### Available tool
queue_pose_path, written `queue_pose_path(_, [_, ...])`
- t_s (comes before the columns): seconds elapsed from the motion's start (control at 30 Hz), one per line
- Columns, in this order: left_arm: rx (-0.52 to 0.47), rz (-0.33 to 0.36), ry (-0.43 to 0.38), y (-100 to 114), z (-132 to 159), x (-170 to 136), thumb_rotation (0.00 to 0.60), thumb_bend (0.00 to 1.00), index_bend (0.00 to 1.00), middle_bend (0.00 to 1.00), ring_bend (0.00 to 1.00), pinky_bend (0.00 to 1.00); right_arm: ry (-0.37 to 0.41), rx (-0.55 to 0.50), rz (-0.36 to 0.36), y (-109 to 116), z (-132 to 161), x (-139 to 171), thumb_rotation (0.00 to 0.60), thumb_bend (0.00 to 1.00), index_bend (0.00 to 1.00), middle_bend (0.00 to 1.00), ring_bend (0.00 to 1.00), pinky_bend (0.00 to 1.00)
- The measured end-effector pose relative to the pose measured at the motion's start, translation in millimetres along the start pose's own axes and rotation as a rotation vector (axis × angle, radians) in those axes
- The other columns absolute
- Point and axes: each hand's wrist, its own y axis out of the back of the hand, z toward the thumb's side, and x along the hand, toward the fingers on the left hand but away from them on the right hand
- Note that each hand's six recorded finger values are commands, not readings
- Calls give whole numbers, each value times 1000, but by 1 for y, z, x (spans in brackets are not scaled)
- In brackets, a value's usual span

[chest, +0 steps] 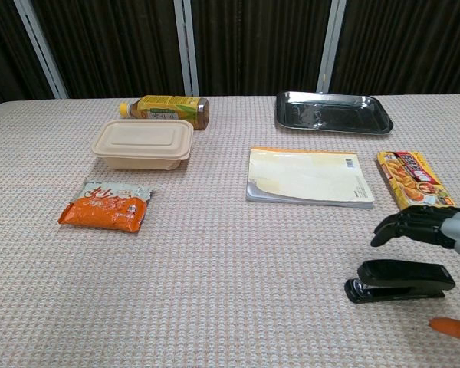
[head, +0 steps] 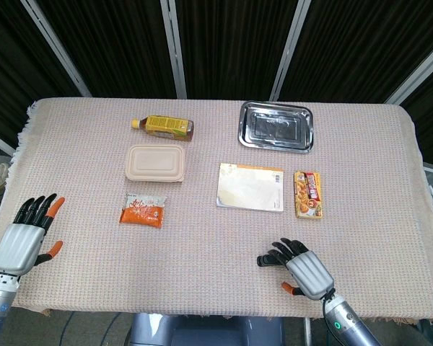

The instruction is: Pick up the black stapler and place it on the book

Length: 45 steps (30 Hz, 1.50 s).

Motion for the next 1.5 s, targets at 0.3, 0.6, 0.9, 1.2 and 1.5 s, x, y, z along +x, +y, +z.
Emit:
queue_pose_path(0.3, [-3, -20, 12, -3, -4, 6, 600, 290, 0, 0, 0, 66, 16, -4, 36, -11, 6, -26, 600, 204, 221, 157, 114, 210])
queue_pose_path(0.6, [0, -26, 18, -5, -6, 7, 600, 288, 0, 0, 0, 67, 20, 1, 59, -22, 3, -46, 600, 238, 341, 201, 166, 271])
queue_pose_path(0.9, [10, -32, 21, -6, -5, 8, 600, 289, 0, 0, 0, 66, 11, 12, 59, -22, -9, -53, 600, 254, 393, 225, 196, 301])
queue_pose_path(1.2, [15, -31, 26, -7, -4, 9, 600, 290, 0, 0, 0, 66, -4, 26, 54, -18, -18, -54, 600, 370, 522, 336, 342, 473])
queue_pose_path(1.5, [23, -35, 23, -8, -2, 9, 600, 291, 0, 0, 0, 66, 1, 26, 34, -16, -22, -53, 600, 455, 669, 472, 510, 624])
